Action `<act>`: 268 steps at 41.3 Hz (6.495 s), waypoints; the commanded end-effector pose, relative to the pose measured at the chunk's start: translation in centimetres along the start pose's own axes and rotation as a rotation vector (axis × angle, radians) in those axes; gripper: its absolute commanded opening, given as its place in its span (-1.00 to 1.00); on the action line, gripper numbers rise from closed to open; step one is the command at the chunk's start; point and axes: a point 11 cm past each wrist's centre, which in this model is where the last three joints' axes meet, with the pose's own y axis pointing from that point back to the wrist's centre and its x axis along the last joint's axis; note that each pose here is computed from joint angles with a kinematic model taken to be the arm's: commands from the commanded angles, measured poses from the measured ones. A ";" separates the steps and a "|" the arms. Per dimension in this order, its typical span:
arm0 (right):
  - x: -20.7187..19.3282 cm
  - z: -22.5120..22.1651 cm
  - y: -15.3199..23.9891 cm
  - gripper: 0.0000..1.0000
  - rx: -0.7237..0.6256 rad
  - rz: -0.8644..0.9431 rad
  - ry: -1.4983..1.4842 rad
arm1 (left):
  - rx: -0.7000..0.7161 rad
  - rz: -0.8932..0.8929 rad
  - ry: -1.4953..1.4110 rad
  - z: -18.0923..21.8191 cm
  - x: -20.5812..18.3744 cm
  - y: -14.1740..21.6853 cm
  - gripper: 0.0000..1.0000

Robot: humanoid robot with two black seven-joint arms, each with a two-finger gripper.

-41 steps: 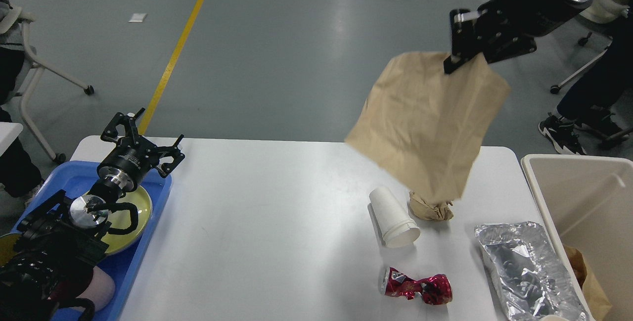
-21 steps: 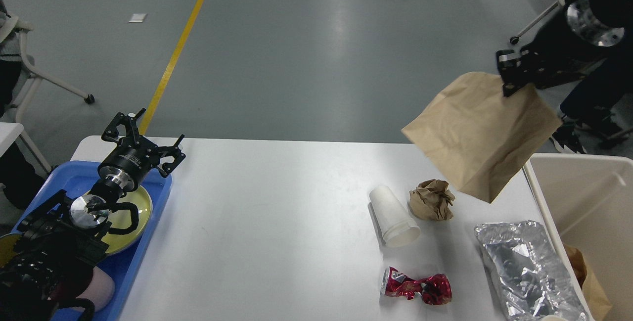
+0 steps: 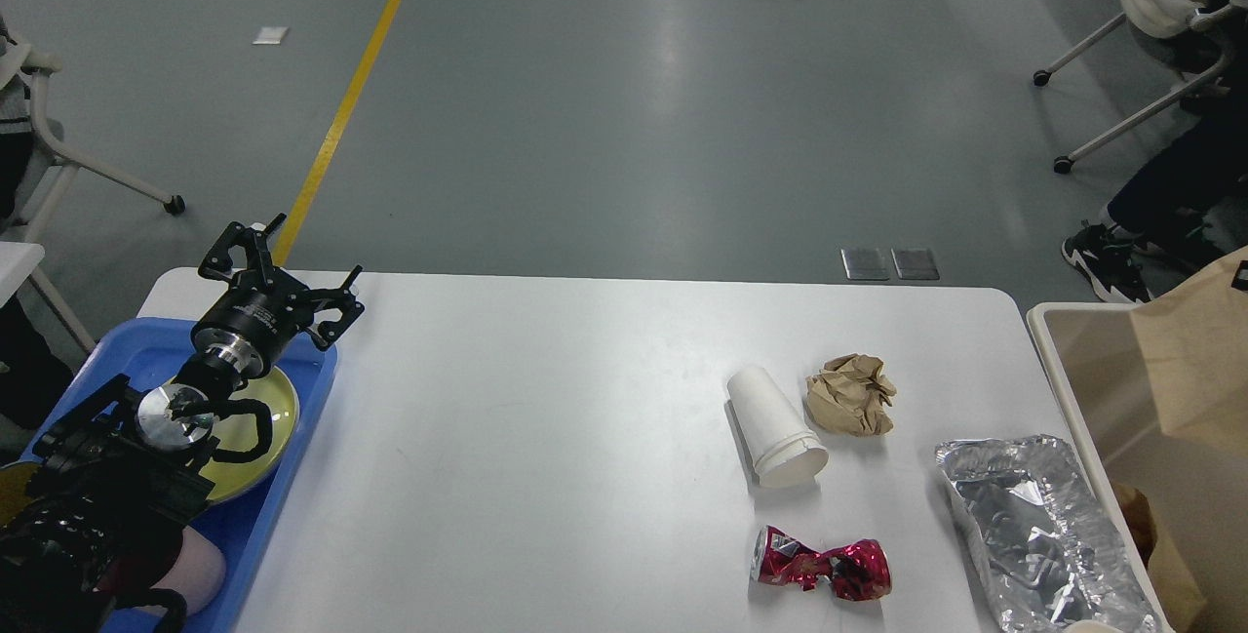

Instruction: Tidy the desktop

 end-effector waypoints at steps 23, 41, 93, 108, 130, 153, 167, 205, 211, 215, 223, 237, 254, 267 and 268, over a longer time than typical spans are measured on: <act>-9.3 0.7 -4.0 1.00 -0.034 0.058 0.022 | 0.000 -0.001 0.000 0.0 0.0 0.0 1.00; -2.9 -2.5 -1.9 1.00 0.041 0.112 -0.062 | 0.000 -0.001 0.000 0.0 0.0 0.0 1.00; -12.0 -21.6 21.7 1.00 0.519 -0.576 0.353 | 0.000 -0.001 0.000 0.0 0.0 0.0 1.00; -17.7 -18.2 11.4 1.00 0.390 -0.508 0.349 | 0.001 -0.001 -0.001 0.0 0.0 0.0 1.00; -24.5 -15.9 8.6 0.45 0.420 -0.483 0.383 | 0.001 -0.001 -0.001 0.0 0.0 0.0 1.00; -23.5 -15.3 8.2 -1.00 0.402 -0.459 0.360 | 0.000 -0.001 0.000 0.0 0.0 0.0 1.00; -16.0 -15.6 8.5 -1.00 0.419 -0.320 0.325 | 0.000 -0.001 0.000 0.0 0.0 0.0 1.00; -2.6 -23.8 37.5 -1.00 0.907 -0.532 0.661 | 0.000 -0.001 0.000 0.0 0.0 0.0 1.00; -0.5 -21.6 30.6 -1.00 0.749 -0.493 0.575 | -0.001 -0.001 0.000 0.0 0.0 0.0 1.00; 1.1 -19.6 25.0 -1.00 0.653 -0.423 0.488 | -0.002 -0.001 0.000 0.0 0.0 0.0 1.00; 2.0 -13.4 12.2 -1.00 0.410 -0.287 0.360 | -0.002 -0.001 0.000 0.0 0.0 0.0 1.00; -3.3 -4.9 -0.1 -1.00 0.160 -0.138 0.214 | 0.000 -0.001 0.000 0.0 0.0 0.0 1.00; -9.0 -1.4 -3.7 1.00 0.062 -0.062 0.138 | -0.001 -0.001 -0.001 0.0 0.0 0.0 1.00; -5.2 -3.2 -2.4 1.00 0.110 -0.052 0.079 | -0.002 -0.001 0.000 0.0 0.0 0.0 1.00; -4.7 -3.7 -1.8 1.00 0.126 -0.103 0.058 | 0.000 -0.001 0.000 0.0 0.0 0.0 1.00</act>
